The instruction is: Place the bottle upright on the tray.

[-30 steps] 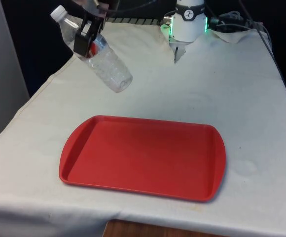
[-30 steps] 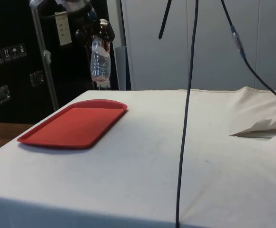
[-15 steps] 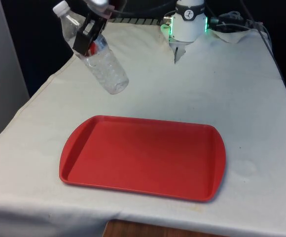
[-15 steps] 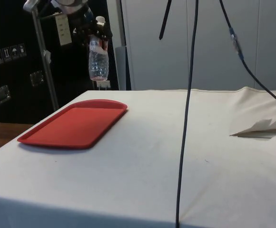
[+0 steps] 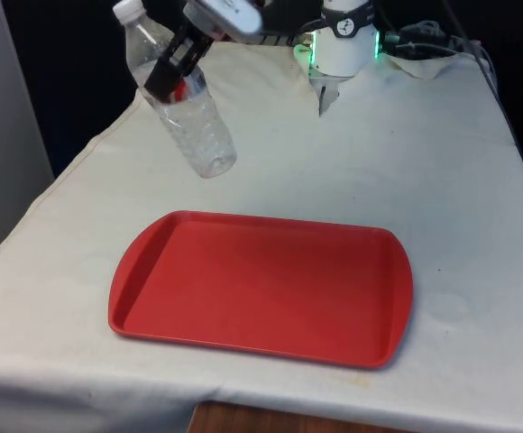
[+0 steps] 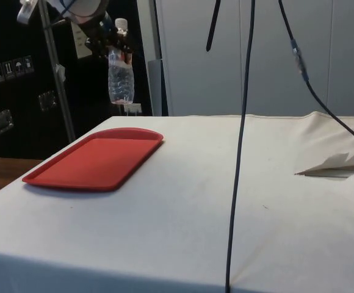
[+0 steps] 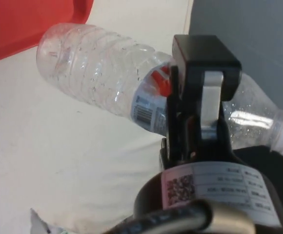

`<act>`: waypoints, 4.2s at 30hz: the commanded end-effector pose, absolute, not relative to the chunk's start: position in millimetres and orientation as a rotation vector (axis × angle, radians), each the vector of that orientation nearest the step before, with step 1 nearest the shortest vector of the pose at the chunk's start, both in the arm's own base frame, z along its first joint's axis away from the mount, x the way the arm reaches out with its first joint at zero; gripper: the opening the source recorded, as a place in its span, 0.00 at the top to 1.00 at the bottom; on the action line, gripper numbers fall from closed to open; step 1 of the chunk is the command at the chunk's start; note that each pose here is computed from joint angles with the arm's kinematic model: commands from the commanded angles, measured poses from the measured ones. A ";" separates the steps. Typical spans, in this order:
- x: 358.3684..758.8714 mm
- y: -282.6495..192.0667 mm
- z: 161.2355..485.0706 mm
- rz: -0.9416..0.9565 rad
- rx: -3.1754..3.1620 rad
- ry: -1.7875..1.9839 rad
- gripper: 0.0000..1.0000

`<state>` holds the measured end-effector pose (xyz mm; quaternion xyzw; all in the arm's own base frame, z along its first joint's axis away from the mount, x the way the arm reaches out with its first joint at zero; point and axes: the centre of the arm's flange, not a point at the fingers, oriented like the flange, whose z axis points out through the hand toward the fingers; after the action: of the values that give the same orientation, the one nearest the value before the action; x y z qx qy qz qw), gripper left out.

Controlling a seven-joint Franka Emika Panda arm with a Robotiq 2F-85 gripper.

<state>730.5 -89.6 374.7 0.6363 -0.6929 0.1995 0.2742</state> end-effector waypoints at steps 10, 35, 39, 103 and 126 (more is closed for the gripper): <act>734.4 -68.1 368.8 0.624 1.668 -1.835 0.68; 740.5 -16.1 319.7 0.796 1.562 -1.759 0.68; 741.2 -5.9 309.0 0.830 1.546 -1.742 0.68; 749.0 44.4 201.7 0.959 1.470 -1.589 0.68; 747.7 44.5 194.3 0.944 1.479 -1.596 0.68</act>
<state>747.1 44.5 193.9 0.5771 -0.6213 0.3706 0.3790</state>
